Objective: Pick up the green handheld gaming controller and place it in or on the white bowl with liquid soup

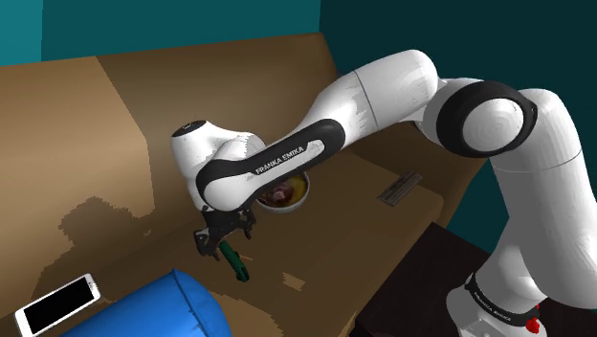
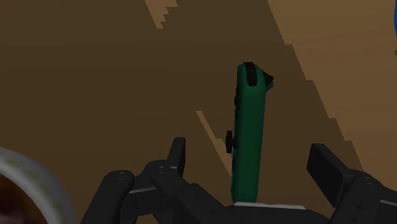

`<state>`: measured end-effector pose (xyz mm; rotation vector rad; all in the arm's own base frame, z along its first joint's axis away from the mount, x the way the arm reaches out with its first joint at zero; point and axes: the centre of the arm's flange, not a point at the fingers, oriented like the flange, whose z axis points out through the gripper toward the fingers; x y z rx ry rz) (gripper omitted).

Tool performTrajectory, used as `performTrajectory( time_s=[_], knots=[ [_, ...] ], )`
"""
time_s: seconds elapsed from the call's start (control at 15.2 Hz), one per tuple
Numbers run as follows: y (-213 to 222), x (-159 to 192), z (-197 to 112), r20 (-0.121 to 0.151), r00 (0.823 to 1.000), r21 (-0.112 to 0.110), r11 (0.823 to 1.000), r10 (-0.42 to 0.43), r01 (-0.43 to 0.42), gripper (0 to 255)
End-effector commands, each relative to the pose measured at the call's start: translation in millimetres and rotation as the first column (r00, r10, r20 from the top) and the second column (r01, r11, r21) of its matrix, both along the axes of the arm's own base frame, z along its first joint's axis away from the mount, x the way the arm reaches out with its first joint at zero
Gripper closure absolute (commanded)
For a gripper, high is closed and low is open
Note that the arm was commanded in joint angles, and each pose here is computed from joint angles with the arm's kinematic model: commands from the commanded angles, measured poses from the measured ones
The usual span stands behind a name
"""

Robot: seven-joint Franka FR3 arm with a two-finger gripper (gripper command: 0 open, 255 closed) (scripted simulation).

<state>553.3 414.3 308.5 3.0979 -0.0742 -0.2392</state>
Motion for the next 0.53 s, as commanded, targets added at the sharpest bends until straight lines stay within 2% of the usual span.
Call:
performTrajectory(
  time_s=[0.0, 0.26, 0.46],
  knots=[
    [2, -1, -11, 0.0, 1.0, 0.0, 1.0, 0.0, 0.0, 0],
    [1, -4, -34, 0.0, 1.0, 0.0, 1.0, 0.0, 0.0, 0],
    [1, -4, -34, 0.0, 1.0, 0.0, 1.0, 0.0, 0.0, 0]
  ],
)
